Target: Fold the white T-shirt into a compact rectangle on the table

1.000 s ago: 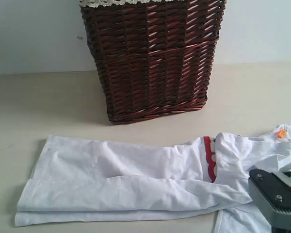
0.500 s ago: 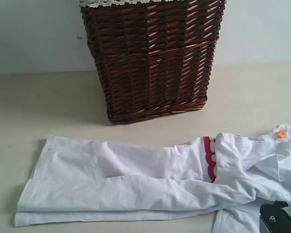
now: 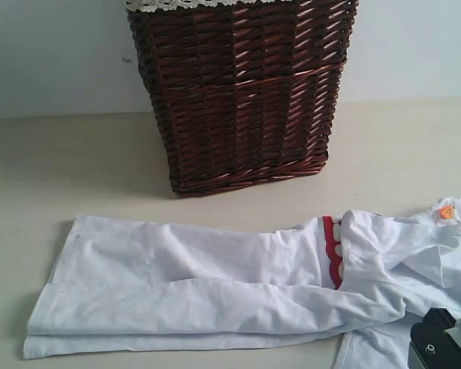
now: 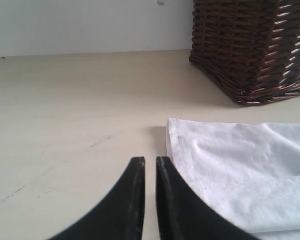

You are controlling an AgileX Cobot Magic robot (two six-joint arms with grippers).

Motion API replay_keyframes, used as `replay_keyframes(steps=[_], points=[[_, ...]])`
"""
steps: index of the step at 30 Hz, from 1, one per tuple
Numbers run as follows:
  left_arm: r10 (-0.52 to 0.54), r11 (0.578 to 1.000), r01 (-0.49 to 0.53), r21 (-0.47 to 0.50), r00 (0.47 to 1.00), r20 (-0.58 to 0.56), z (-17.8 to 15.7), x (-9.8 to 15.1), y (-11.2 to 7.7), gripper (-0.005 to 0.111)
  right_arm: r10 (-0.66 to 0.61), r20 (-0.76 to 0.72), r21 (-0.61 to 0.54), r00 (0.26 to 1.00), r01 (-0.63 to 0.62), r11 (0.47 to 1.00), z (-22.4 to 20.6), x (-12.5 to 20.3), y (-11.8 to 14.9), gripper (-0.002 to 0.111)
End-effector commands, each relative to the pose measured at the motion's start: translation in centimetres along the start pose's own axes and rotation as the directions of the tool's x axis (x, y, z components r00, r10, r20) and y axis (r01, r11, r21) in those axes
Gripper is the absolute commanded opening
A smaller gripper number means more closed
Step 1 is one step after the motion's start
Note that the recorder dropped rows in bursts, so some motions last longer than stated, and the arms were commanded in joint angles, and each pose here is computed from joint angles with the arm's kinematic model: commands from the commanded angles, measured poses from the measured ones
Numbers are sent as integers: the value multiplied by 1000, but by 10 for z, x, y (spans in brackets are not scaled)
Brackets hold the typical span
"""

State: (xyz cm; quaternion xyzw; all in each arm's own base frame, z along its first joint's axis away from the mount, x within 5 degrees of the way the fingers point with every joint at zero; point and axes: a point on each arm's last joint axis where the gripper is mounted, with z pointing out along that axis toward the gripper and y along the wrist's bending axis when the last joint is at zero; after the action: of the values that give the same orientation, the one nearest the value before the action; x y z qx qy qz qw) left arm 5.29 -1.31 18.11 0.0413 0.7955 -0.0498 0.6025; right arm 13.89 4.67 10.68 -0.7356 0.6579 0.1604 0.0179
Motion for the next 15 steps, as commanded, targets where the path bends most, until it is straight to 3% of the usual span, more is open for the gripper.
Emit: replay_keyframes(steps=[1,8,15], points=[[1,1000,-1,0,1000,10,0,0,0,11,-33,-127,21,991,36,999,18,17,-1,17],[1,1000,-1,0,1000,10,0,0,0,11,58,-137,85,989,-46,995,18,18,-6,2],[1,1000,-1,0,1000,10,0,0,0,11,93,-127,173,988,-70,983,7,16,-7,1]])
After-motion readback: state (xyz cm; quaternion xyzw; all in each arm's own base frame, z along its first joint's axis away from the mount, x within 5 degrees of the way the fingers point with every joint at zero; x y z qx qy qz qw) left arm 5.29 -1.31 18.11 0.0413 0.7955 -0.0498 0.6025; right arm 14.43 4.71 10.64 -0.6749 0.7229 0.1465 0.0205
